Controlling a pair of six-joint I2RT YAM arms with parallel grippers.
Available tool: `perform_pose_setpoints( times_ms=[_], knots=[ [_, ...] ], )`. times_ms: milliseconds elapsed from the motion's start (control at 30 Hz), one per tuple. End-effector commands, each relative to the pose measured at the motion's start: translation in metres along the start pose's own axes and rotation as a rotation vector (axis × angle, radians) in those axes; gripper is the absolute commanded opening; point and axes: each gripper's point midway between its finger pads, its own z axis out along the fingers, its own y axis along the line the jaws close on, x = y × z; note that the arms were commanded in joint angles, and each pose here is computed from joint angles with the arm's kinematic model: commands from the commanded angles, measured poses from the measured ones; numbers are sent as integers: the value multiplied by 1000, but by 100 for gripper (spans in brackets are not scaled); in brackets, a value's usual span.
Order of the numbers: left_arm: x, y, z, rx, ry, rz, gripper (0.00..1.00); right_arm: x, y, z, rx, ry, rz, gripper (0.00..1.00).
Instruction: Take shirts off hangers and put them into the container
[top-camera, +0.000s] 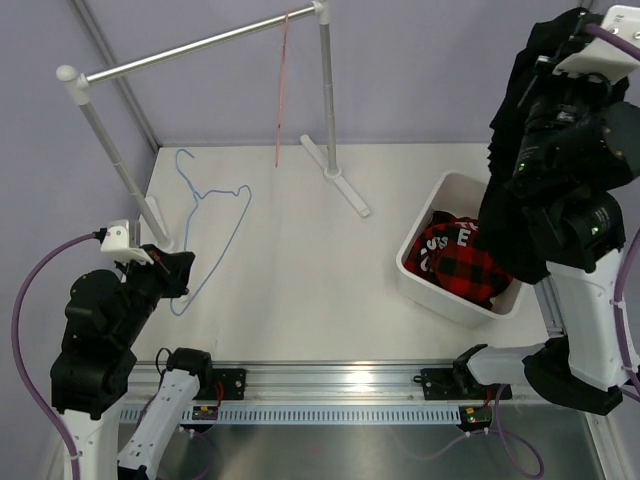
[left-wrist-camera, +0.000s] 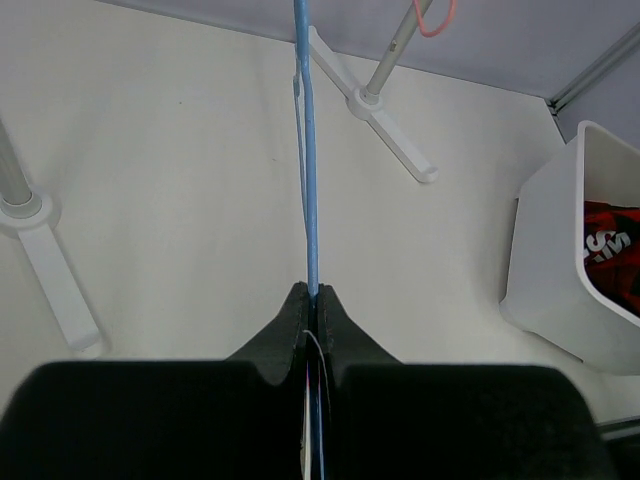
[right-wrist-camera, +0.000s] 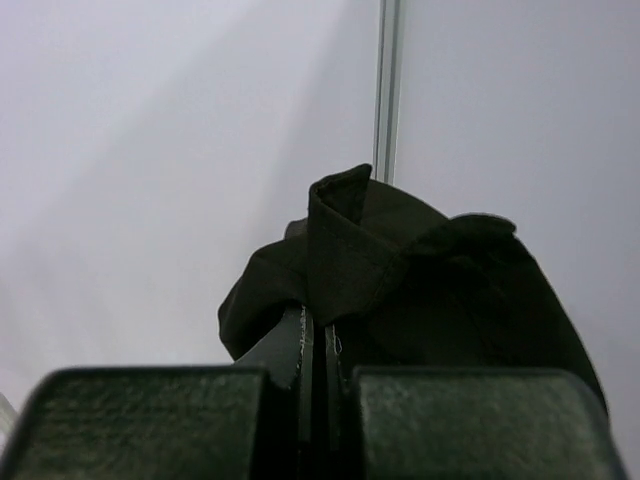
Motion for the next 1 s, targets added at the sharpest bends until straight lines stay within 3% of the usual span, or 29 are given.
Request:
perform_pose_setpoints(
  times_ms=[0,100,267,500,600,700,833,967],
  knots=[
    [-9,-6,2,35,-36,24,0,23,19,4,-57,25,-3,0],
    [-9,-6,0,32,-37,26,0,60,25,6,-40,90,-49,0],
    [-6,-4,-3,26,-33,33,0,97,17,-2,7,141,4,0],
    [-9,1,-8,-4,-53,37,0,155,-10,-18,202,260,-61,0],
    [-10,2,-5,-8,-47,39,0,184,-18,-33,273,311,67,0],
    [-10,1,-3,-4,-41,37,0,224,-21,-43,340,396,86,0],
    [-9,1,-4,0,-46,37,0,305,-22,-64,389,619,10,0],
    [-10,-1,-3,9,-45,41,0,377,-20,-83,427,808,50,0]
  ],
)
